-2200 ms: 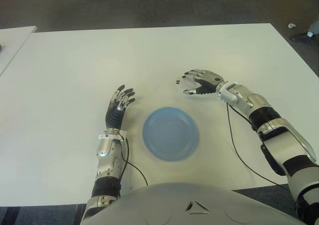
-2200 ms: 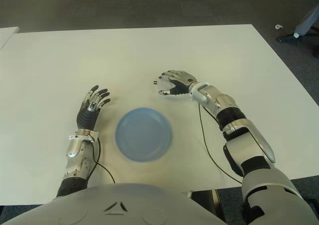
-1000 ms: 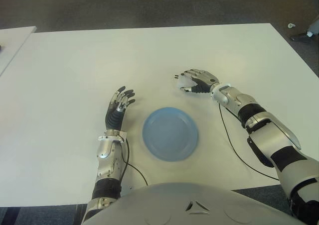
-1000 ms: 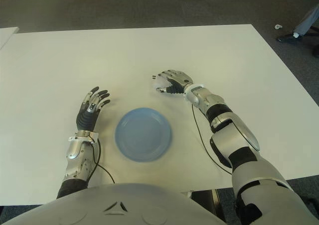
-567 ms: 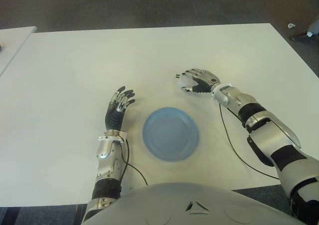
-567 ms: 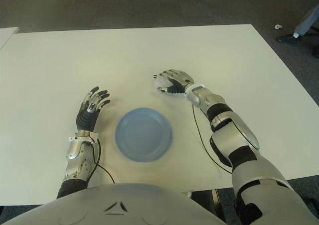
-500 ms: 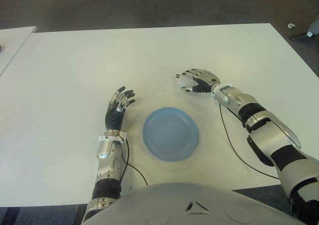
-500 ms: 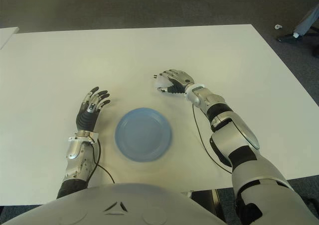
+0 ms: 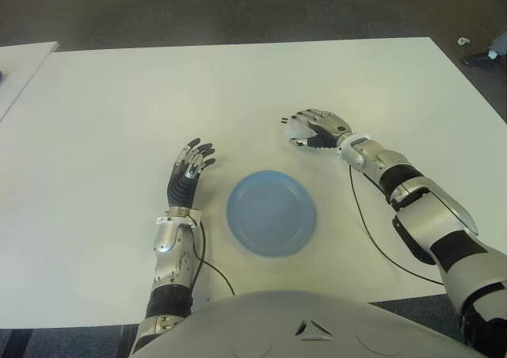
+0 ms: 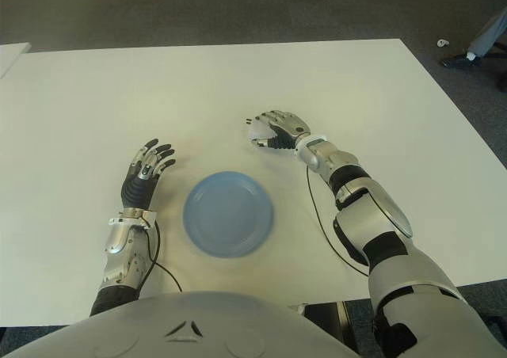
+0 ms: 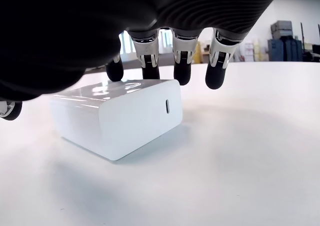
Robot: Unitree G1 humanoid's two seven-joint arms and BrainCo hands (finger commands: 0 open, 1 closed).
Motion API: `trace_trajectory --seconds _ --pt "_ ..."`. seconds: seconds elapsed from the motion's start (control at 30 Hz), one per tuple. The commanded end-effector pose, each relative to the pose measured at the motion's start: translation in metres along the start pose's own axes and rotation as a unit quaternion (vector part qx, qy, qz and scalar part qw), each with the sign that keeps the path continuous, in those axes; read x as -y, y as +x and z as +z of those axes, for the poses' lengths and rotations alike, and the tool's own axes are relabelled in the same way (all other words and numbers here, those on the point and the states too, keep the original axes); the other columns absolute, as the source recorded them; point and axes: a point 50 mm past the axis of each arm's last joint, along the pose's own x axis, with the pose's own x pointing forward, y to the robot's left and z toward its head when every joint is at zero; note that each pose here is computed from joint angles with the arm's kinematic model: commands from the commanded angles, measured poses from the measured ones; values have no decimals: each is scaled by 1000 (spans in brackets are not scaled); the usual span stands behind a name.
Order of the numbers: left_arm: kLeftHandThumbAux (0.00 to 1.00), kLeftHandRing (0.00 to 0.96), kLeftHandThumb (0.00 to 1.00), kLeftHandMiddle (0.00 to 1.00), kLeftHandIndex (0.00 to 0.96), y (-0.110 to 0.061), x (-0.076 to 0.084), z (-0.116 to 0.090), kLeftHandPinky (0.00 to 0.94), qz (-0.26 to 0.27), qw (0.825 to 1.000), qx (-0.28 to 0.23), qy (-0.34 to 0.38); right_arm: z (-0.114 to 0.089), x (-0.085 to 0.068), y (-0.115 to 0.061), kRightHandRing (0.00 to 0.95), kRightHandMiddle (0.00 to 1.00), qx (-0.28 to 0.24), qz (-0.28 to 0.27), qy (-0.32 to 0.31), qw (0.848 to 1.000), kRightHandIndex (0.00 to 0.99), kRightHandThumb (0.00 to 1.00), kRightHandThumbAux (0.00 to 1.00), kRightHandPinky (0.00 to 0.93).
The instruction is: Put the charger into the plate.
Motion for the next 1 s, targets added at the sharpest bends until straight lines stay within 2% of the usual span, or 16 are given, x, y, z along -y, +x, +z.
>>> trace_trajectory --seconds 0.03,0.5,1.0 --pt "506 269 0 283 187 -10 -5 -15 269 7 999 -45 -9 -2 -20 -7 0 0 -7 36 -10 999 0 307 147 0" --pt "513 274 0 285 197 -10 -4 -15 275 6 999 -47 -16 0 -10 -5 0 0 1 -14 -17 1000 0 336 127 0" --pt "518 278 0 292 208 -10 -4 -16 280 8 999 -49 -19 1 -4 -3 0 0 11 -25 -22 999 0 349 123 0"
